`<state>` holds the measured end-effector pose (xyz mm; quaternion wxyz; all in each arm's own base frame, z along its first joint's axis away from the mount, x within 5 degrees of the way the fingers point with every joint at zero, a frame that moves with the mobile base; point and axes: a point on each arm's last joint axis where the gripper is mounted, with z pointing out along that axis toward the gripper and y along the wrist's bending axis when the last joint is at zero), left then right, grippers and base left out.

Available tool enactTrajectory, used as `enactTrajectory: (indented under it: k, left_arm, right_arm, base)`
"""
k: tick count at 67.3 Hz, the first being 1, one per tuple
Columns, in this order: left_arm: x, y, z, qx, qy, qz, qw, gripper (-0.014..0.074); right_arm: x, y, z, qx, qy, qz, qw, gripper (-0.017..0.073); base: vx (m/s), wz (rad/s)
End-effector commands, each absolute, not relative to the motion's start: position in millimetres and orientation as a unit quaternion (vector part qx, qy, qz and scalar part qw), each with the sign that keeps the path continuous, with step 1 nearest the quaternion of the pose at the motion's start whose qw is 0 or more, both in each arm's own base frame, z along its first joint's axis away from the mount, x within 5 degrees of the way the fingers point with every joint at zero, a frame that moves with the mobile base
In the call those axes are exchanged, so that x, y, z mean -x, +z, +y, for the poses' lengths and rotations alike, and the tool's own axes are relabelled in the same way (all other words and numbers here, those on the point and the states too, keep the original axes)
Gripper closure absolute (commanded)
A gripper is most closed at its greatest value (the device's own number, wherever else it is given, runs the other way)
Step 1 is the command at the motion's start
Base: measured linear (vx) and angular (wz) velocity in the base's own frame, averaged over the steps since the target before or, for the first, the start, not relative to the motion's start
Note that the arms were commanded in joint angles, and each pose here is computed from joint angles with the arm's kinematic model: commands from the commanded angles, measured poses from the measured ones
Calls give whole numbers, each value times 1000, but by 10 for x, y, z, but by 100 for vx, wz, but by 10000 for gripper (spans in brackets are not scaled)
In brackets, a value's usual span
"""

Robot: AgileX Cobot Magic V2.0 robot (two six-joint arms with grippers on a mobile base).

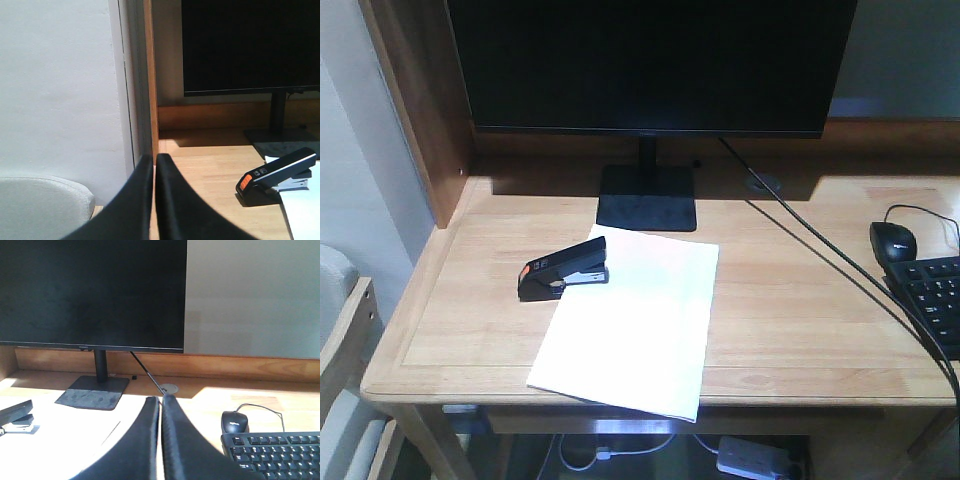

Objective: Grab stapler and paper to desk for stapling

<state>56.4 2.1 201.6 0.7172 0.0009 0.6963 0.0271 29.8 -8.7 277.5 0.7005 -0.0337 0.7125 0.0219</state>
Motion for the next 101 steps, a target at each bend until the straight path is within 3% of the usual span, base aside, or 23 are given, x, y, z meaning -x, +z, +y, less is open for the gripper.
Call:
enactTrajectory:
  k: [1,31,37,62,101]
  left_arm:
    - [-552,2053,22,7,22,668,744,600]
    - [-552,2053,22,7,22,668,744,600]
    - [-552,2053,22,7,22,668,744,600]
    - [-553,2053,22,7,22,668,744,600]
    - [-553,2053,22,7,22,668,744,600]
  right_arm:
    - [-260,2907,-81,41,23,680,732,569]
    - [-260,2908,-81,41,23,680,732,569]
    - [-275,2883,-83,52,1,679,732,569]
    - [-477,2404,-33,8,-55,666,744,569]
    - [-554,2093,-20,-2,-28,657,754,569]
  base:
    - [0,0]
    - [0,0]
    - [0,0]
    - [0,0]
    - [0,0]
